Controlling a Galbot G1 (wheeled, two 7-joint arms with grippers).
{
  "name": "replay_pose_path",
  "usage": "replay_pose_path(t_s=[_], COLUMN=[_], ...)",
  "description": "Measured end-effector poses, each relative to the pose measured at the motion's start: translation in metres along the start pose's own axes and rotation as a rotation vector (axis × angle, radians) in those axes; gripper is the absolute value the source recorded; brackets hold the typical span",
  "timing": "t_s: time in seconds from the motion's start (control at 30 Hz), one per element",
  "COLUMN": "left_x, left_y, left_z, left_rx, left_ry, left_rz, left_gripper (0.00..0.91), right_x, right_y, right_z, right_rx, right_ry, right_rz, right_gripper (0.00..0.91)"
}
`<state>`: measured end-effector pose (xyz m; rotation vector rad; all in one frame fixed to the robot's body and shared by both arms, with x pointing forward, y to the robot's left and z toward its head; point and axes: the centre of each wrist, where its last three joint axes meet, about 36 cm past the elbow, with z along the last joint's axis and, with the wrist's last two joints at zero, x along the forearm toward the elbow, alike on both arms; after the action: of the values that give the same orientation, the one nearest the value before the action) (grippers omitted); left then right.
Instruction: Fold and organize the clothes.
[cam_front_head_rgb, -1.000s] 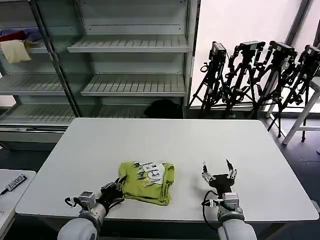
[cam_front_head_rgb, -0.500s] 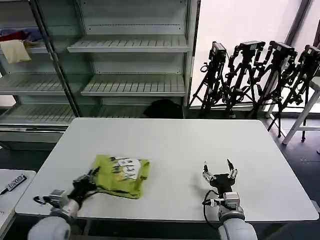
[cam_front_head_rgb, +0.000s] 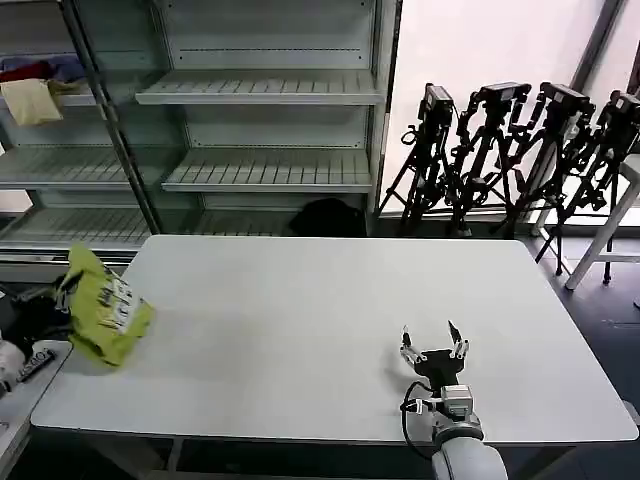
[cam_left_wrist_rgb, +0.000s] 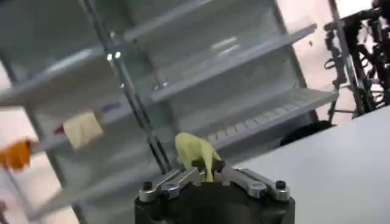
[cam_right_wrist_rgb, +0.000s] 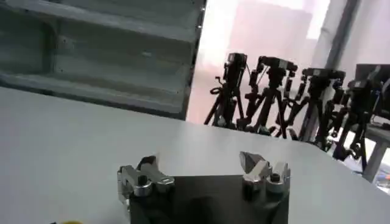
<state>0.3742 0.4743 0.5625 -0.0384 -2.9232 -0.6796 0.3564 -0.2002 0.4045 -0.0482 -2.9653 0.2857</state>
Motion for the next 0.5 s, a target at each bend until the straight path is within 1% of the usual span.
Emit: replay_pose_path(t_s=[0.07,0.13,0.2,0.4,0.5], left_x=[0.0,-0.003,-0.006,-0.015,-0.019], left_y=[-0.007,-0.023,-0.048,-0.134,-0.175], left_z=[-0.009,-0.009,0.0,0.038,0.049], left_rx=[-0.053,-0.097,-0.13,-0.171,-0.162], left_ry=[-0.012,-0.01,0.006,0.049,0.053], left_rz=[0.029,0.067,0.112,0.24,0.292], left_gripper=[0.0,0.0,0.0,0.0,0.01], right_x=[0.0,0.001,0.002,0.007,0.01], right_y=[0.002,0.002,0.0,-0.009,-0.013], right_z=[0.003,0.006,0.008,0.017,0.021], right_rx=[-0.002,0.001,0.005,0.012,0.015], right_ry=[0.006,0.008,0.008,0.022,0.028], right_rz=[-0.001,0.0,0.003,0.014,0.018], right_gripper=[0.907,0.907,0.907,0.907,0.907])
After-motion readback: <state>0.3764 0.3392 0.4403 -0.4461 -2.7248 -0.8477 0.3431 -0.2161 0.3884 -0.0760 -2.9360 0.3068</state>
